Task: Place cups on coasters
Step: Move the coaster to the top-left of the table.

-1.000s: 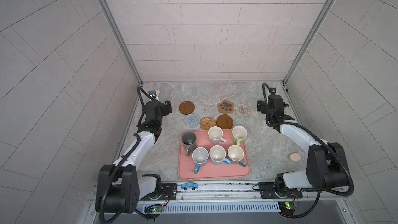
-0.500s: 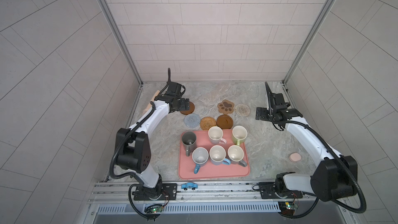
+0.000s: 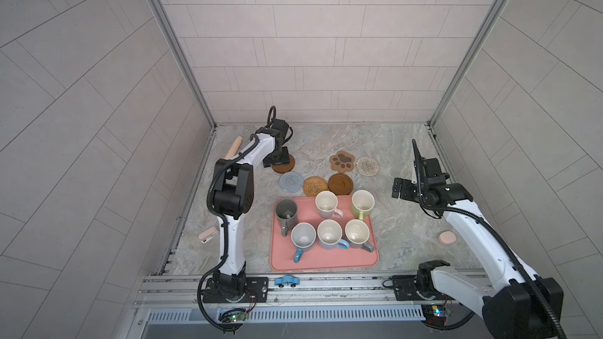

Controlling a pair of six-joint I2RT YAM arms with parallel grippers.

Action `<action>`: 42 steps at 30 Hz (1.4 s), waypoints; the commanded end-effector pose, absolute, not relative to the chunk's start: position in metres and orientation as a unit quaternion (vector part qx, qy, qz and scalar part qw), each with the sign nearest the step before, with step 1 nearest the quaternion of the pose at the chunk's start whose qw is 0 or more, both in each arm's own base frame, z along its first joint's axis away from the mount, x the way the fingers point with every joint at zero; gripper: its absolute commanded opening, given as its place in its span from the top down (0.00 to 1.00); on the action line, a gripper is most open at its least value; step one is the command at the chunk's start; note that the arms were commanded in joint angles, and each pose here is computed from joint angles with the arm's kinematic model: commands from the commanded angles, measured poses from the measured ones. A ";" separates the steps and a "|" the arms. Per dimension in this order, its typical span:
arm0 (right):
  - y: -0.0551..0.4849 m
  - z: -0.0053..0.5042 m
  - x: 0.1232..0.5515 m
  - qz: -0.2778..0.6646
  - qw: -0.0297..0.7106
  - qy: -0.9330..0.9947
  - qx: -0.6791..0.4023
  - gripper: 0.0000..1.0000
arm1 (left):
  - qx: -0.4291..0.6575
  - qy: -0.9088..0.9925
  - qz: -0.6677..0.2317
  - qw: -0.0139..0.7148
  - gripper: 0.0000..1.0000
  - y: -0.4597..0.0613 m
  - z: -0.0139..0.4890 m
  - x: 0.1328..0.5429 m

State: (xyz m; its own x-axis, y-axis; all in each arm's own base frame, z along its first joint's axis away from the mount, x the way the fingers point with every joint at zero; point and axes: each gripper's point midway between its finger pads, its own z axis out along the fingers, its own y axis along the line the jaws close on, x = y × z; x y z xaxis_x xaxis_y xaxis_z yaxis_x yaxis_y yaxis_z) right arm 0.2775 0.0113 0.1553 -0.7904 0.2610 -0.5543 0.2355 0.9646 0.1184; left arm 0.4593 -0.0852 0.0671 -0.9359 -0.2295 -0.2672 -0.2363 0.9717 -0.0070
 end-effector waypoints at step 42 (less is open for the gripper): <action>0.002 0.154 0.250 0.023 0.297 0.932 0.204 0.01 | -0.174 0.980 -0.040 0.089 0.37 -0.061 0.025 0.487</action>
